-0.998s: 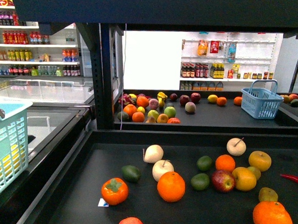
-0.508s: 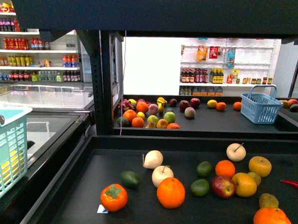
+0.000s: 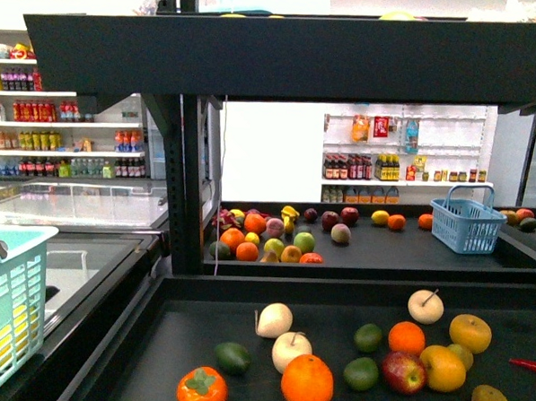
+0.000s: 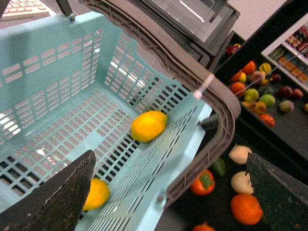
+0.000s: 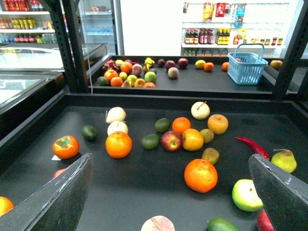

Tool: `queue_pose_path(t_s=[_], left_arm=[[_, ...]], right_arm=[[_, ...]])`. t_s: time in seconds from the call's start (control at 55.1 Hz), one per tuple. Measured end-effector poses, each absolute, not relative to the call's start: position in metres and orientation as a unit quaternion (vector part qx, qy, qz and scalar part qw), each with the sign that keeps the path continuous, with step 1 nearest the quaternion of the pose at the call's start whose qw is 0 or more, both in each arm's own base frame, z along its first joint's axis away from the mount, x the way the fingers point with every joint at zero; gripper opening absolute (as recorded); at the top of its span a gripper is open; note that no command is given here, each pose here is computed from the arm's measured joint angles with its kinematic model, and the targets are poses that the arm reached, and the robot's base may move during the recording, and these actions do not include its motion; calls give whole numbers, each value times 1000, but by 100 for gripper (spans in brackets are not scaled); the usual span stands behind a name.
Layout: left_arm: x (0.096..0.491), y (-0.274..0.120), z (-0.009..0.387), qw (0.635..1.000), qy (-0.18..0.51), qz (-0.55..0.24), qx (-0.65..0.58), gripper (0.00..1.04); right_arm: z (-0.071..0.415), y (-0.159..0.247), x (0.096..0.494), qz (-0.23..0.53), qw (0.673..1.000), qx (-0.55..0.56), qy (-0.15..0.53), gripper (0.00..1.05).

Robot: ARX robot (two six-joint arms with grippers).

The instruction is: Pick lemon from shelf

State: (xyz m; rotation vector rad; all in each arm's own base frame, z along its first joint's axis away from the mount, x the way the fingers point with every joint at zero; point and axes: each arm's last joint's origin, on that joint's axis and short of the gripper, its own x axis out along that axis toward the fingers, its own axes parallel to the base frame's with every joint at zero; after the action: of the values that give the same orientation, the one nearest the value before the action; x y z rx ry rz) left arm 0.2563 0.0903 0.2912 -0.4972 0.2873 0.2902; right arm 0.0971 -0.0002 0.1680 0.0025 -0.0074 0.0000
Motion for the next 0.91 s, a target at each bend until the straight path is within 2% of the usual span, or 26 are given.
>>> queue_pose_path(t_s=[0.145, 0.181, 0.272, 0.363, 0.454, 0.671, 0.907], left_arm=[[212, 59, 293, 962, 139, 142, -187, 97], [204, 53, 292, 974, 117, 106, -161, 92], [176, 25, 288, 997, 16, 20, -68, 75], [151, 5, 269, 1000, 8, 6, -30, 59], [135, 1, 253, 1000, 1, -2, -15, 43], [124, 0, 220, 1000, 4, 1, -9, 2], [118, 0, 201, 1000, 4, 1, -6, 3]], right_arm=[[168, 0, 97, 0, 1000, 1, -4, 97], [168, 0, 97, 0, 1000, 1, -4, 97], [168, 0, 97, 0, 1000, 1, -4, 97], [168, 0, 97, 0, 1000, 1, -4, 97], [168, 0, 97, 0, 1000, 1, -4, 97], [168, 0, 97, 0, 1000, 1, -4, 97], [168, 0, 97, 0, 1000, 1, -4, 97]])
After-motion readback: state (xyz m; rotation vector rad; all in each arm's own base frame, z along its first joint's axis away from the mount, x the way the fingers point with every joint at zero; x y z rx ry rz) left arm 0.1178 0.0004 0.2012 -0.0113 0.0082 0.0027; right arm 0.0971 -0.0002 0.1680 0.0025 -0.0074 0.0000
